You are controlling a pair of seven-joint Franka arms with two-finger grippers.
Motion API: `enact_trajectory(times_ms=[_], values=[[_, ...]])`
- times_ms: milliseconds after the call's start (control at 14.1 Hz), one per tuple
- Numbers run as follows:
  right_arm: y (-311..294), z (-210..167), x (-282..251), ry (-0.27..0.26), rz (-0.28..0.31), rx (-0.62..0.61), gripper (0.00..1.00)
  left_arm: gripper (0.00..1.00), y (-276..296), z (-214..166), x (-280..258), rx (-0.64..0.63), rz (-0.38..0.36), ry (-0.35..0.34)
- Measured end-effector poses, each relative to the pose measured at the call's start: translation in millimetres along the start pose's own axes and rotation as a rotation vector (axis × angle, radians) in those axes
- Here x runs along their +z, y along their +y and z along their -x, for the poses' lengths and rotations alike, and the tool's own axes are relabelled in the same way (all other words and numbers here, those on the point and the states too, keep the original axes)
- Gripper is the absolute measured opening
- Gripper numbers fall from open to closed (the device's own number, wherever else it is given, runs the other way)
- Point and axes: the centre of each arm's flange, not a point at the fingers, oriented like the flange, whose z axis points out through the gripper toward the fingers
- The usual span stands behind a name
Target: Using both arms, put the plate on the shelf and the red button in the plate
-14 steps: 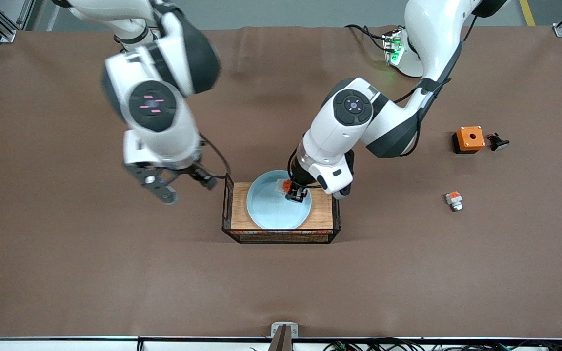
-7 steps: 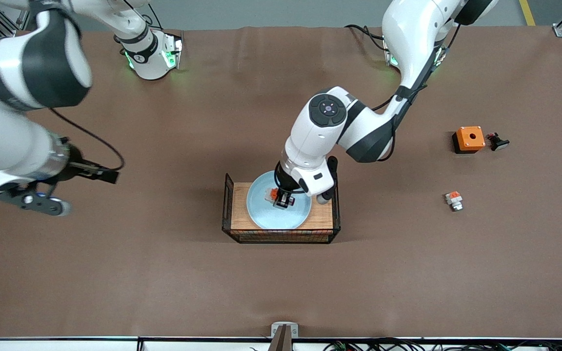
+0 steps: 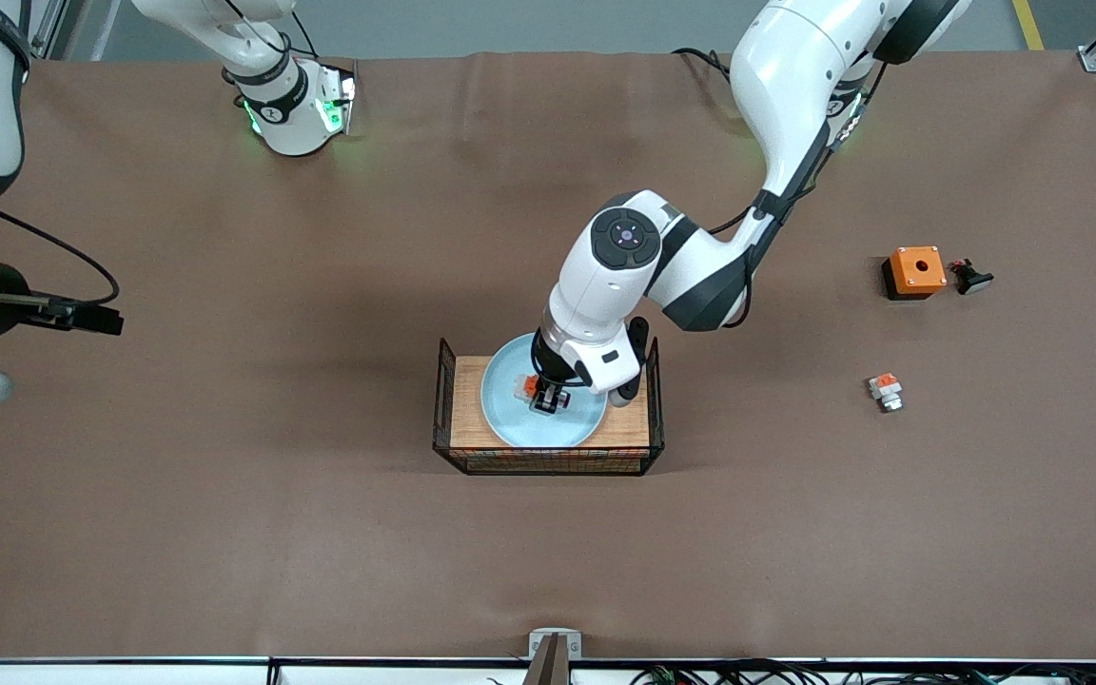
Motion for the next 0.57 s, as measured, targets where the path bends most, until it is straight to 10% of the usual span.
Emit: enact_trajectory(times_ms=[214, 569], values=[[-4, 13, 14, 0.065, -0.013, -0.015, 1.00, 0.41, 0, -4, 4, -0.004, -0.002, 0.006], [-3, 38, 28, 0.116, -0.029, -0.024, 1.00, 0.88, 9, -1, -7, -0.003, 0.028, -0.006]])
